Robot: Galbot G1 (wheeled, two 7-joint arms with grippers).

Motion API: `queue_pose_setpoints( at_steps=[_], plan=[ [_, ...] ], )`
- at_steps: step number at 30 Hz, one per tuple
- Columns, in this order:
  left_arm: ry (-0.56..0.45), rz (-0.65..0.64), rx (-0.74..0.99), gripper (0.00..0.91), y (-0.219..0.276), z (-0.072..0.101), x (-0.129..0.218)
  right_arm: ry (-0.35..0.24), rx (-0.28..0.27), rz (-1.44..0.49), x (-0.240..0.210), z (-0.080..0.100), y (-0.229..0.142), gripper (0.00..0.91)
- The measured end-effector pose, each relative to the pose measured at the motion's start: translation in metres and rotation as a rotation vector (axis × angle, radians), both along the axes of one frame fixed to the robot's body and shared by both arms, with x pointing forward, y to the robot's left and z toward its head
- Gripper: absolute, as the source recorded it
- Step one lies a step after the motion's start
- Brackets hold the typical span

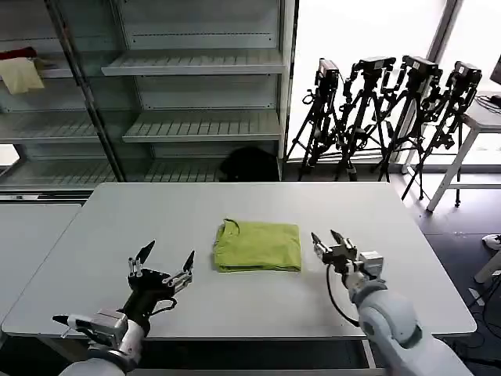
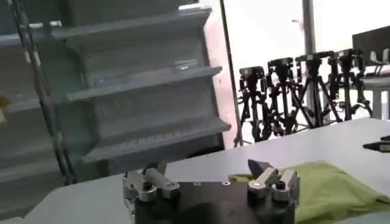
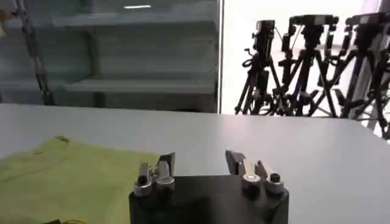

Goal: Fold and organize the clothes.

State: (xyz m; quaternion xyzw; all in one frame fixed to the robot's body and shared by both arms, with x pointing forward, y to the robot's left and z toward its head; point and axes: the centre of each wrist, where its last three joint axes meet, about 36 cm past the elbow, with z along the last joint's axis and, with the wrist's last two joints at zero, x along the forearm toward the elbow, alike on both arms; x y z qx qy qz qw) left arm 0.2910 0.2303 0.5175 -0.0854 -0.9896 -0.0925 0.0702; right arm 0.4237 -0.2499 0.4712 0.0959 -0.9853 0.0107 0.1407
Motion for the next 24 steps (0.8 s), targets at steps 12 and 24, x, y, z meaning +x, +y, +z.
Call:
queue_pose_setpoints(
  at_steps=[12,24],
  plan=[
    [-0.029,-0.009,-0.041,0.907,-0.005,-0.015,-0.011,-0.196,-0.012,-0.118,-0.095,0.002,-0.053,0.907],
    [-0.132,0.018,-0.073,0.907,0.003,-0.039,-0.022,-0.37,-0.044,-0.189,-0.186,-0.042,-0.059,0.907]
  ],
)
